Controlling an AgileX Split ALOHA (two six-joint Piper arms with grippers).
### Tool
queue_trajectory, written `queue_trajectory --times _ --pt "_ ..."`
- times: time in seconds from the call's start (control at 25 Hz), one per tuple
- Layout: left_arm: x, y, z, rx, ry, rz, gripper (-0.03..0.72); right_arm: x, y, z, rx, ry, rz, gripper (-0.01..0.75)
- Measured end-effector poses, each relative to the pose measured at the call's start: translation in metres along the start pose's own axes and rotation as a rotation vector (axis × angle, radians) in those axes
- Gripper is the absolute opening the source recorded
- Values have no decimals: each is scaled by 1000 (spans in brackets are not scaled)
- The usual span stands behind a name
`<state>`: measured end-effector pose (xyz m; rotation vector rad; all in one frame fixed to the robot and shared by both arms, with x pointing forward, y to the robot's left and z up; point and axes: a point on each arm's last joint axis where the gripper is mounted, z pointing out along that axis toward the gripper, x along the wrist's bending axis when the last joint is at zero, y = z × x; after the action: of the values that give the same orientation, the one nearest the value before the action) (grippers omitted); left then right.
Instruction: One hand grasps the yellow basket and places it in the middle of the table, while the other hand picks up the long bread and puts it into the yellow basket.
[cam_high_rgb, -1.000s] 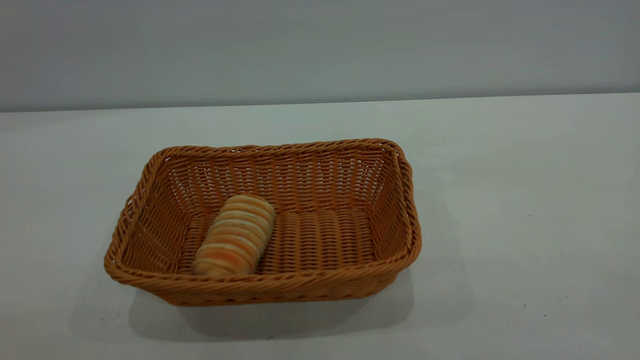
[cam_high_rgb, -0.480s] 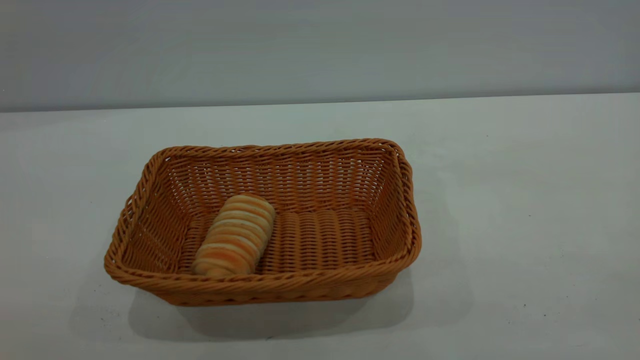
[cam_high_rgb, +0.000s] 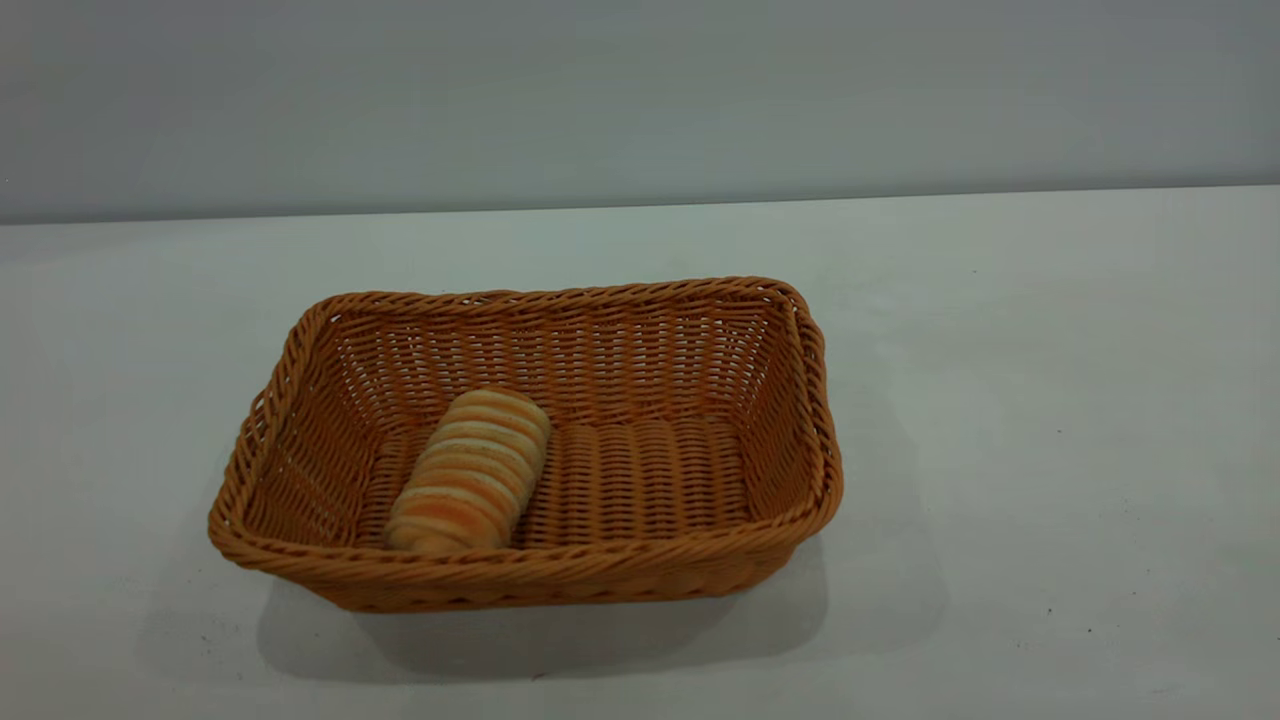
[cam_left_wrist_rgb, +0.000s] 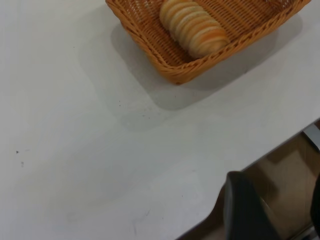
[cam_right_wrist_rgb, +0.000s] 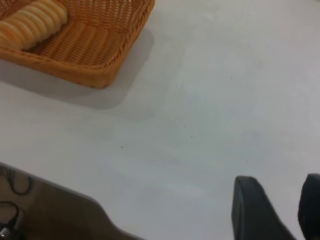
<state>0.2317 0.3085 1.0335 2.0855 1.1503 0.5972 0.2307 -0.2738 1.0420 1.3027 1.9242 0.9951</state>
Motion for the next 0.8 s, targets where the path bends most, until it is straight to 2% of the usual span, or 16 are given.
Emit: queue_trajectory --times 0.16,0.28,0.48,0.8 --pt "-1 -1 -1 -8 43 -38 385 0 0 0 -2 -1 -1 268" --pt "-3 -5 -5 -36 138 -117 385 1 -1 -2 -20 -19 3 268" --pt "-7 -5 -5 -29 286 -242 385 1 0 0 -15 -105 54 268" --pt "-9 -4 -5 -17 400 -340 385 1 1 2 -9 -173 97 268"
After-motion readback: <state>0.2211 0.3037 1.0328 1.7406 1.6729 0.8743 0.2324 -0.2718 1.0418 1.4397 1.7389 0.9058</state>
